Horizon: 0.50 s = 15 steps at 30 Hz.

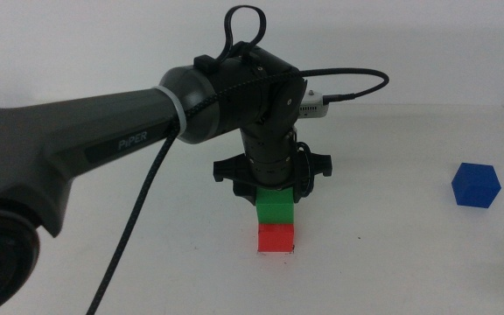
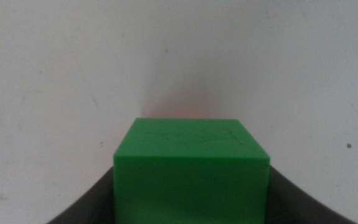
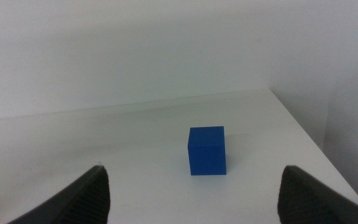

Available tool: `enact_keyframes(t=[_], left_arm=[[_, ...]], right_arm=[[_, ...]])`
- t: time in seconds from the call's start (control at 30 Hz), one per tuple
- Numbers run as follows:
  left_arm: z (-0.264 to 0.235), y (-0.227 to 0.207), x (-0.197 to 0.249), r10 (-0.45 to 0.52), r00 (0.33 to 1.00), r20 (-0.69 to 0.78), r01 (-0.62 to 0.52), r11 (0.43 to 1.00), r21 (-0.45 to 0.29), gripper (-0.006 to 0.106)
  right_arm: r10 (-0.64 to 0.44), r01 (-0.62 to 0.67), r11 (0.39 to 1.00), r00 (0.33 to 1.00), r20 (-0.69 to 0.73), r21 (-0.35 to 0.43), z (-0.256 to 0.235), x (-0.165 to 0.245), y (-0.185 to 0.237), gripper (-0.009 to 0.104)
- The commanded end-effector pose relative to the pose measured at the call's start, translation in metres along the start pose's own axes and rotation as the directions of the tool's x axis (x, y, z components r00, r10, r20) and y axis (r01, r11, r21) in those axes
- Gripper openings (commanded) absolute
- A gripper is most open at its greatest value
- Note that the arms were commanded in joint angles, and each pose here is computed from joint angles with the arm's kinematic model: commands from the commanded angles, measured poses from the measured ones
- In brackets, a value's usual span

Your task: Stack red cubes first, then green, then blue cubes in a specific spot.

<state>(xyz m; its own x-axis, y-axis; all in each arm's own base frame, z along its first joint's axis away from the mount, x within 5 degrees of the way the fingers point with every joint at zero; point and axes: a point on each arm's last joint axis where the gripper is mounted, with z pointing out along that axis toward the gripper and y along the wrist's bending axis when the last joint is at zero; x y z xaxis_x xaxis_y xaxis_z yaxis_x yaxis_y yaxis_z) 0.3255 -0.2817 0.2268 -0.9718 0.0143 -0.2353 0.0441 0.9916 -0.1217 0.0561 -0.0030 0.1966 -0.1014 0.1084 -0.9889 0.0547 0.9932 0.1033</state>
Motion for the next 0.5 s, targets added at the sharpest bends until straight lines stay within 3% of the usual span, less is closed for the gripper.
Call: enact_keyframes(t=[0.0, 0.3, 0.4, 0.47], left_arm=[[-0.001, -0.003, -0.003, -0.010, 1.000, 0.020, 0.010, 1.000, 0.018, 0.000], [0.011, -0.005, 0.001, -0.008, 0.999, -0.036, 0.009, 1.000, 0.011, 0.013], [0.011, -0.005, 0.002, -0.003, 0.999, -0.043, 0.004, 1.000, 0.010, 0.027], [0.011, -0.004, 0.003, -0.003, 0.999, -0.054, 0.003, 1.000, 0.001, 0.047]], right_arm=[[-0.017, 0.016, 1.000, 1.000, 0.012, 0.003, 0.000, 0.000, 0.000, 0.093], [-0.017, 0.016, 1.000, 1.000, 0.012, 0.003, 0.000, 0.000, 0.000, 0.093], [-0.017, 0.016, 1.000, 1.000, 0.012, 0.003, 0.000, 0.000, 0.000, 0.093], [-0.017, 0.016, 1.000, 1.000, 0.012, 0.003, 0.000, 0.000, 0.000, 0.093]])
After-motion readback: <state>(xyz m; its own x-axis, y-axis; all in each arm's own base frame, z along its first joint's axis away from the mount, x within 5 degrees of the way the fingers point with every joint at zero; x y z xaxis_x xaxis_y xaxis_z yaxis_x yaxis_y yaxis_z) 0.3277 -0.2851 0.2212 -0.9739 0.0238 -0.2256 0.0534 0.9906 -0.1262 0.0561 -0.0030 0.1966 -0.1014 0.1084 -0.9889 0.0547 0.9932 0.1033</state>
